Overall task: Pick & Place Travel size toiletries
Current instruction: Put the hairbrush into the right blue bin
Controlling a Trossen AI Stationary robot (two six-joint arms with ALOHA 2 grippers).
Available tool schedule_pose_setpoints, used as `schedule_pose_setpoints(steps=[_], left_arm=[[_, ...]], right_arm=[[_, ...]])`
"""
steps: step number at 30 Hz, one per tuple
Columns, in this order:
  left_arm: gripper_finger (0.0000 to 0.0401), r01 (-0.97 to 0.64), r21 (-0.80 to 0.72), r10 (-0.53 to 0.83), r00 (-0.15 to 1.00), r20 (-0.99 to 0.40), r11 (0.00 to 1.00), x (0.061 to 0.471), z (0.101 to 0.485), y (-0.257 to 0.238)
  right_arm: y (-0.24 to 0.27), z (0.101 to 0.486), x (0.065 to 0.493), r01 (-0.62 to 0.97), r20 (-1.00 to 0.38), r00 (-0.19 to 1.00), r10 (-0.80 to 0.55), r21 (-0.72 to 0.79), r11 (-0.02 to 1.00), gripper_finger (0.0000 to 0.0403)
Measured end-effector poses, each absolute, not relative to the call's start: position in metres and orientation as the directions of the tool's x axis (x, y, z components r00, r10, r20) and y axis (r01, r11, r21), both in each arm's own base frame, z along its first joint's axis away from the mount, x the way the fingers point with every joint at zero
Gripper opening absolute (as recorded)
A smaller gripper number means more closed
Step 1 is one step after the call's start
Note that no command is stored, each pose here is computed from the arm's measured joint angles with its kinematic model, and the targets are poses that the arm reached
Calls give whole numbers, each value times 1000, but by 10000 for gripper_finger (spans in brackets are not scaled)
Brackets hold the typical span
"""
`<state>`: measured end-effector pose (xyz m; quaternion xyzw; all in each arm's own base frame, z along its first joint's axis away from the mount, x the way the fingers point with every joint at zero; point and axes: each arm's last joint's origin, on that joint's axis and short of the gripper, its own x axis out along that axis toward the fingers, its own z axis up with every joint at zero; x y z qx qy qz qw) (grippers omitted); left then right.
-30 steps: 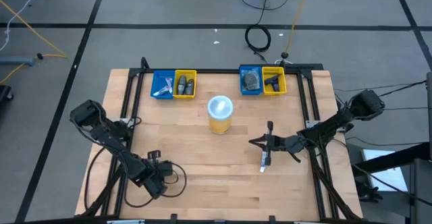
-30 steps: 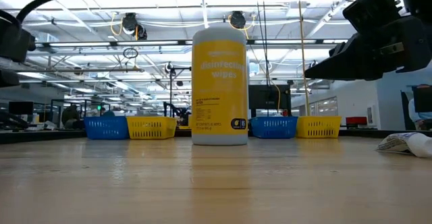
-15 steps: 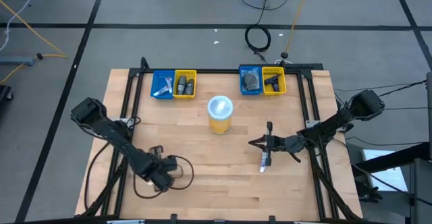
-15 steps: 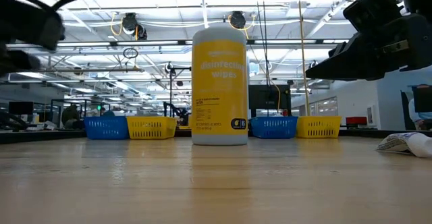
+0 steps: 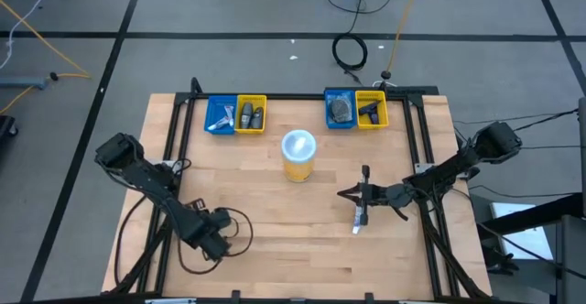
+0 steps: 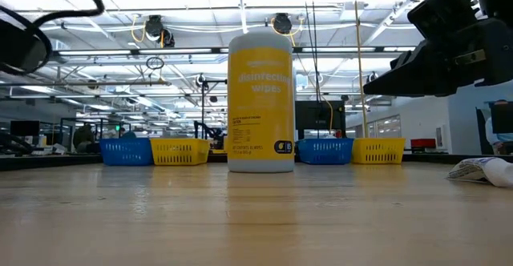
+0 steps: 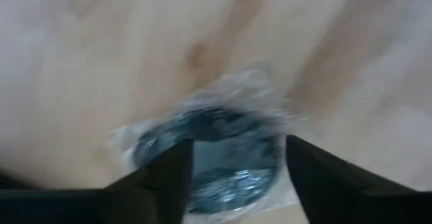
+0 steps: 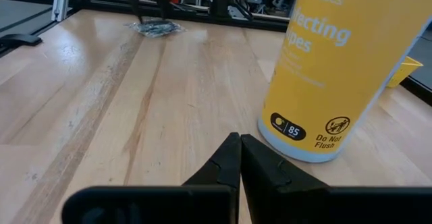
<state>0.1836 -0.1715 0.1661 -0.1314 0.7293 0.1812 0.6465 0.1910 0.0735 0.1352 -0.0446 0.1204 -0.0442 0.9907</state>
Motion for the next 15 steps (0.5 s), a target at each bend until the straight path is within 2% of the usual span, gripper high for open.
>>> schedule_pose_setpoints(steps=[4,6,11,15], left_arm=[[281,-340,-39,-47,-16,-999,940,193,165,-182],[291,-329,-37,-29,29,-999,944,196,165,-182],[294,-324,56,46,-36,-998,944,191,156,-178],[294,-318,77,43,-113,-993,945,190,147,-180]], right_arm=[[74,135,191,77,-234,967,-98,-99,992,1],[74,135,191,77,-234,967,-98,-99,992,1],[74,135,191,77,-234,967,-98,-99,992,1],[74,135,191,77,-236,967,-98,-99,992,1]])
